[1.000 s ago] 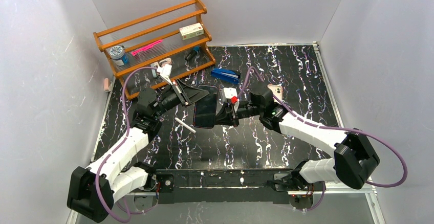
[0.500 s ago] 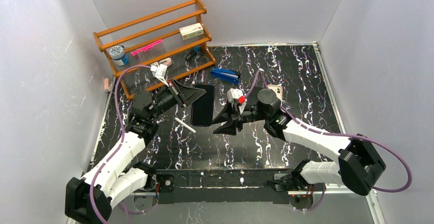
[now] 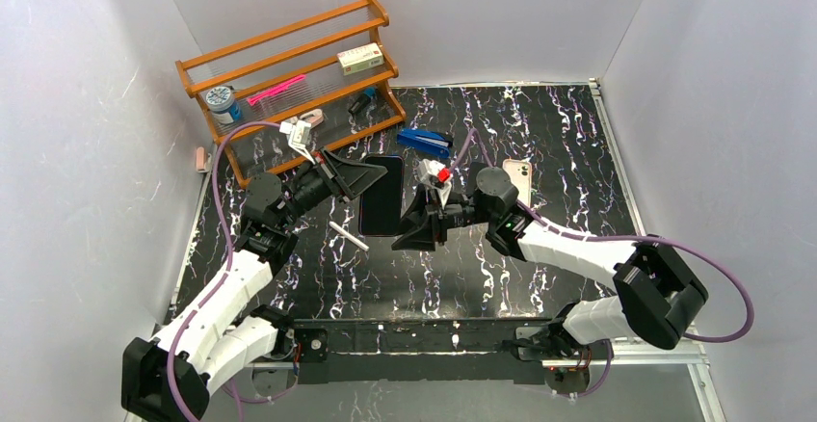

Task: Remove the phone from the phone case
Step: Remove the phone case from the phone.

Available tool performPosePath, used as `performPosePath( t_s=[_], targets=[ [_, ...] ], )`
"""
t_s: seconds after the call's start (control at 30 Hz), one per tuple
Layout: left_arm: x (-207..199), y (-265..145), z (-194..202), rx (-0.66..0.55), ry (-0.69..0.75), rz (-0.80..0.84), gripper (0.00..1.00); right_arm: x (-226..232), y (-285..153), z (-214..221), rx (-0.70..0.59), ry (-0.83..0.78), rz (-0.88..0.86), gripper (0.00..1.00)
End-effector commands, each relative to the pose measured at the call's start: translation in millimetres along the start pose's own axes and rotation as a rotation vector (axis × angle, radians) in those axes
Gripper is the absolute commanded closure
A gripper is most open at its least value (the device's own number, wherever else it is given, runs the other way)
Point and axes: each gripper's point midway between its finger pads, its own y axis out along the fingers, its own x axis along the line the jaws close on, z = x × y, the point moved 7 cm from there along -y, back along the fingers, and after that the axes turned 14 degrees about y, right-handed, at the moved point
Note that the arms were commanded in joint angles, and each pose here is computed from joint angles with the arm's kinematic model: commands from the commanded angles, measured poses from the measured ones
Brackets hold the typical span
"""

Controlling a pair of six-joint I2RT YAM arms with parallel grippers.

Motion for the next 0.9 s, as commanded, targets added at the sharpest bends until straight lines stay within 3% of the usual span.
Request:
performPosePath(
  t_s=[0.0, 0.57, 0.67, 0.87],
  targets=[
    [-20.8, -2.4, -19.8, -0.081, 0.076, 0.085, 1.00, 12.9, 7.7, -27.6, -0.049, -0.086, -0.066, 0.56],
    [-25.3, -8.1, -15.8, -0.069, 0.113, 0.122, 1.00, 9.8, 15.1, -36.0, -0.069, -0.036, -0.085, 0.61],
    [-25.4, -8.8, -15.4, -0.070, 0.101, 0.120, 1.00, 8.3, 15.7, -34.1, -0.062, -0.032, -0.089, 0.67],
    [-19.4, -2.8, -11.6, -0.040, 0.005, 0.097, 1.00, 4.9, 14.9, -29.4, -0.021, -0.131, -0.102, 0.92]
  ],
)
